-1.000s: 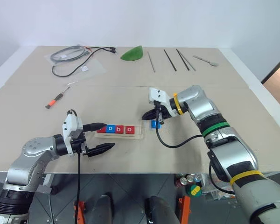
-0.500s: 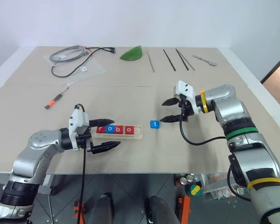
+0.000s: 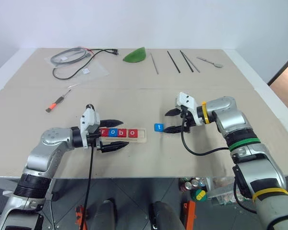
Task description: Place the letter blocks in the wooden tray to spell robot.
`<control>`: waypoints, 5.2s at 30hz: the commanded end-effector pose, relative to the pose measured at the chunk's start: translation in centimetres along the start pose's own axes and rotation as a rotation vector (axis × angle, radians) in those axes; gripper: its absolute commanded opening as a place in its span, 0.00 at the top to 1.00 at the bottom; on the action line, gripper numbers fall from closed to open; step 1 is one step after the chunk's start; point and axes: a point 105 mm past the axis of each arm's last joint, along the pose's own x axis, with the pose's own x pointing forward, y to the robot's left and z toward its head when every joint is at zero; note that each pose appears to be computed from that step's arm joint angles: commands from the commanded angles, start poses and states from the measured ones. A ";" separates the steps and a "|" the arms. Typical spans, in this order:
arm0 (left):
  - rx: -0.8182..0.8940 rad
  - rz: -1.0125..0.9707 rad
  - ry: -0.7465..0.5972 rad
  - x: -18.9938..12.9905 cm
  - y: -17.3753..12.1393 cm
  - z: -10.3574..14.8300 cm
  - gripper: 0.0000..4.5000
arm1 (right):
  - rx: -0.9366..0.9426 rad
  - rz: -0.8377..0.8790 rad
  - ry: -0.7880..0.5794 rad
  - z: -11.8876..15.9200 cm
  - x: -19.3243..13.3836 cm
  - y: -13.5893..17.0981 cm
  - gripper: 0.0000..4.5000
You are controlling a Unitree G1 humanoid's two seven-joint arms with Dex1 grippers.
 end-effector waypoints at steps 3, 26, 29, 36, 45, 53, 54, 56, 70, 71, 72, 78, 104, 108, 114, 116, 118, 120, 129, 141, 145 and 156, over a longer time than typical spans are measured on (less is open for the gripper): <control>0.063 0.081 -0.013 -0.3 1.3 0.8 0.00 | -0.011 0.013 -0.018 0.3 -0.1 0.4 0.02; -0.001 0.183 -0.212 -1.0 1.4 3.8 0.00 | 0.017 0.015 -0.071 0.6 1.3 1.0 0.61; -0.018 0.183 -0.251 -1.0 1.2 4.2 0.00 | 0.021 0.021 -0.074 0.6 1.3 1.2 0.74; -0.041 0.219 -0.300 -1.6 1.6 4.8 0.00 | 0.028 0.016 -0.070 0.5 1.2 1.2 0.74; -0.050 0.198 -0.195 -2.6 0.7 3.3 0.00 | 0.010 0.038 -0.141 4.6 0.9 2.0 0.74; -0.039 0.183 -0.096 -3.9 -0.3 1.9 0.00 | -0.083 0.141 -0.078 5.9 2.2 4.9 0.74; -0.036 0.183 -0.094 -4.0 -0.4 2.0 0.00 | -0.093 0.148 -0.064 5.9 2.5 5.0 0.74; -0.031 0.184 -0.088 -4.1 -0.5 2.0 0.00 | -0.109 0.158 -0.041 5.9 2.8 5.0 0.74; -0.030 0.202 -0.057 -4.4 -1.6 1.1 0.00 | -0.210 0.212 0.077 6.3 4.4 3.8 0.74; -0.029 0.204 -0.055 -4.4 -1.6 1.1 0.00 | -0.215 0.217 0.085 6.2 4.4 3.8 0.74; -0.028 0.206 -0.055 -4.5 -1.5 1.1 0.00 | -0.218 0.220 0.092 6.1 4.5 3.8 0.74; -0.022 0.212 -0.061 -4.4 -1.5 1.3 0.00 | -0.232 0.237 0.105 6.4 5.0 3.9 0.74; -0.017 0.235 -0.093 -4.0 -1.5 1.6 0.00 | -0.283 0.277 0.120 7.7 6.5 3.8 0.74; -0.020 0.234 -0.098 -3.9 -1.6 1.6 0.00 | -0.287 0.279 0.113 8.0 6.8 4.0 0.74; -0.026 0.231 -0.102 -3.7 -1.6 1.5 0.00 | -0.292 0.275 0.105 8.4 7.0 4.0 0.74; -0.027 0.231 -0.104 -3.7 -1.6 1.5 0.00 | -0.294 0.276 0.102 8.6 6.9 4.0 0.74; -0.029 0.232 -0.106 -3.7 -1.5 1.5 0.00 | -0.294 0.274 0.098 8.7 6.8 3.9 0.74; -0.034 0.233 -0.108 -3.8 -1.5 1.4 0.00 | -0.294 0.273 0.096 8.8 6.7 3.9 0.74; -0.032 0.232 -0.115 -3.6 -1.3 1.6 0.00 | -0.294 0.276 0.102 8.1 7.2 4.2 0.74; -0.026 0.232 -0.109 -3.7 -1.2 1.6 0.00 | -0.290 0.278 0.091 8.3 7.5 4.3 0.37; -0.025 0.233 -0.111 -3.7 -1.1 1.6 0.00 | -0.298 0.290 0.096 8.3 7.1 4.3 0.05; -0.028 0.217 -0.115 -3.4 -1.0 1.6 0.00 | -0.268 0.211 0.051 9.8 5.5 2.5 0.01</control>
